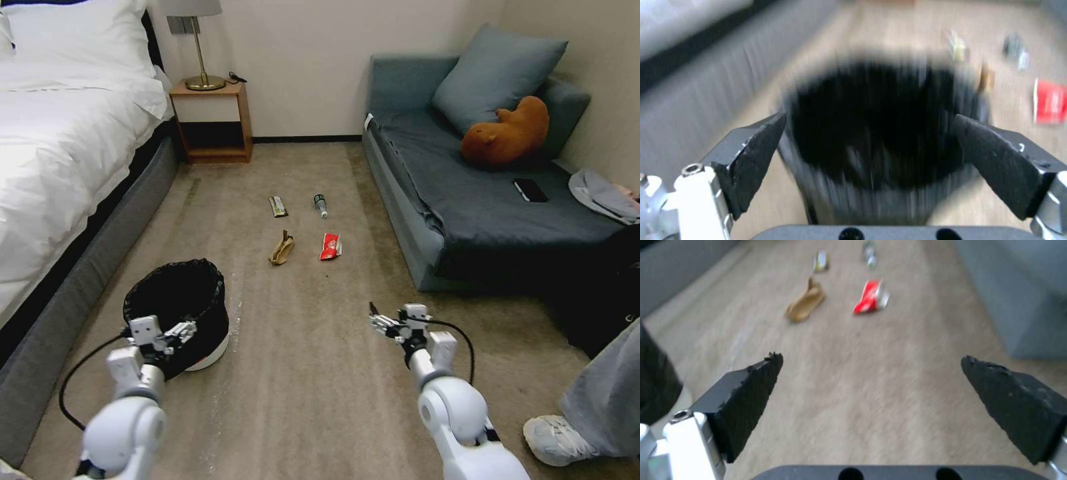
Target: Pick up the trash bin, then pick up the garbage on the floor and place it into the trash bin.
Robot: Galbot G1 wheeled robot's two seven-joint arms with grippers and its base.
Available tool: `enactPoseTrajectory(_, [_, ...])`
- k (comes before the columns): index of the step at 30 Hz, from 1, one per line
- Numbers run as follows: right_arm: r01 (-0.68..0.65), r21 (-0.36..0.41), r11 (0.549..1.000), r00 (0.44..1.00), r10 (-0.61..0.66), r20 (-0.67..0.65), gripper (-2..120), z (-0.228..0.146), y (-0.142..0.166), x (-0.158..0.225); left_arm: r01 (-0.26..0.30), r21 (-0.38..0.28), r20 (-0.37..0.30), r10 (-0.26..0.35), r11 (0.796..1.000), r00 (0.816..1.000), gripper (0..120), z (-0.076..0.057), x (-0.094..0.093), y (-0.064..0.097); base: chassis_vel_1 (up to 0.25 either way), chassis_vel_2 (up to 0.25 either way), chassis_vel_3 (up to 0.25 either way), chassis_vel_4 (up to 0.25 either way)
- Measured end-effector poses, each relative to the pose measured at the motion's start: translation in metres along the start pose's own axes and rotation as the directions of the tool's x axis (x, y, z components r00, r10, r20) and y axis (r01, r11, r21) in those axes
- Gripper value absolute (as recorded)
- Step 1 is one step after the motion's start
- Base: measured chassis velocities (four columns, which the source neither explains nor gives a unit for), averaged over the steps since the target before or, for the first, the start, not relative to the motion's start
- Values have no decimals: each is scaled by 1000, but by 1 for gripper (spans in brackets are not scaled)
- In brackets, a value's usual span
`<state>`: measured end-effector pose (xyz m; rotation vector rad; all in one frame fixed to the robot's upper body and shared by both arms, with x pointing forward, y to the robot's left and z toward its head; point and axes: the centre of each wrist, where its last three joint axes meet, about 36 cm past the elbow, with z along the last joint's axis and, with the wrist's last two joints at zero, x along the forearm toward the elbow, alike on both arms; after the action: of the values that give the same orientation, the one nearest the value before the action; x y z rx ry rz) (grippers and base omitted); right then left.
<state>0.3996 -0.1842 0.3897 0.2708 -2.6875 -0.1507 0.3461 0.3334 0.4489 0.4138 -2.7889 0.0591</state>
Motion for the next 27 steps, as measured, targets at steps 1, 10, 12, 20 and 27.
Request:
enactPoseTrajectory(1, [9, -2, 1000, 1000, -9, -9, 100, -2, 1, -2, -5, -7, 24, 6, 1000, 1000, 100, -10, 3, 0, 0, 0, 0, 0])
enactPoseTrajectory(10, [28, -13, 1000, 1000, -28, 4, 100, -14, -9, -8, -12, -36, 55, 14, 999, 998, 100, -28, 8, 4, 0, 0, 0, 0])
enactPoseTrajectory(12, [27, -14, 1000, 1000, -27, 1, 100, -12, -9, -7, -7, -39, 55, 10, 999, 998, 100, -30, 7, 7, 0, 0, 0, 0])
enactPoseTrajectory(20, [17, -7, 1000, 1000, -17, -1, 100, -3, -9, -6, 29, -46, -2, -29, 999, 1000, 100, -35, -9, 29, 0, 0, 0, 0])
enactPoseTrajectory(27, [10, 17, 1000, 1000, -10, -2, 100, 8, -6, -6, 63, -15, -55, -63, 998, 996, 100, -45, -35, 52, 0, 0, 0, 0])
